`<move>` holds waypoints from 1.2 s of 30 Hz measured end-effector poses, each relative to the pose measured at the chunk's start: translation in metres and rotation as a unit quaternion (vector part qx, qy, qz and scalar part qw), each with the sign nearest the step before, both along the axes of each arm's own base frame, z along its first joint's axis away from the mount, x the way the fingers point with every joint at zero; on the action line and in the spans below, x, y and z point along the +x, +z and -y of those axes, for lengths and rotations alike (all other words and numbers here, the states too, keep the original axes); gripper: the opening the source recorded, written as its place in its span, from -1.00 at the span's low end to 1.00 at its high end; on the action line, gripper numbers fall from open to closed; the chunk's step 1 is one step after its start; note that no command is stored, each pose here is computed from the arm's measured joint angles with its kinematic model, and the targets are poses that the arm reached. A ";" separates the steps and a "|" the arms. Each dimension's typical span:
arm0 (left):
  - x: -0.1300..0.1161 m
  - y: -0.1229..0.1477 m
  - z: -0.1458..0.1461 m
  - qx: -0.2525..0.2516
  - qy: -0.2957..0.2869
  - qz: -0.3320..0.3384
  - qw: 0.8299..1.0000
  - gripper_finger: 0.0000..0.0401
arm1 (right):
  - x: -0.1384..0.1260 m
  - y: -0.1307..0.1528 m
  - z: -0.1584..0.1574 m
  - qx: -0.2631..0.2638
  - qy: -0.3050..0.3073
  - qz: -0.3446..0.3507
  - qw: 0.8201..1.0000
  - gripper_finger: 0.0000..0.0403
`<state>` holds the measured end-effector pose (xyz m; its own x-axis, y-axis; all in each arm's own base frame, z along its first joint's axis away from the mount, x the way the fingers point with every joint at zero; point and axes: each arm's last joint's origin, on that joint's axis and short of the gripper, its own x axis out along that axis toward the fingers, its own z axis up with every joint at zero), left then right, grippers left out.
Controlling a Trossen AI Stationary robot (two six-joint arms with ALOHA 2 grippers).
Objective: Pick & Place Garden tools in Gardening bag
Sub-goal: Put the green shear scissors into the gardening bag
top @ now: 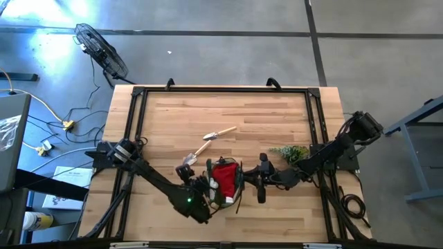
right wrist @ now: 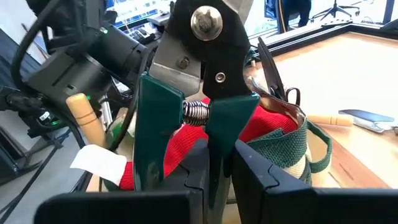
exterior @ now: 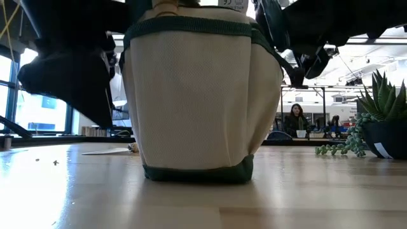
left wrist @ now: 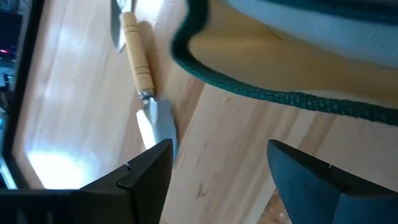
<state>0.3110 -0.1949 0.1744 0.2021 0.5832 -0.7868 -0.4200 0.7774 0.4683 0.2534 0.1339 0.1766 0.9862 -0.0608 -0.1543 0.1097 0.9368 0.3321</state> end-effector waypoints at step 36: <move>0.001 -0.004 0.002 -0.021 0.000 0.005 1.000 0.25 | 0.002 -0.013 0.014 -0.122 -0.039 -0.072 0.989 -0.84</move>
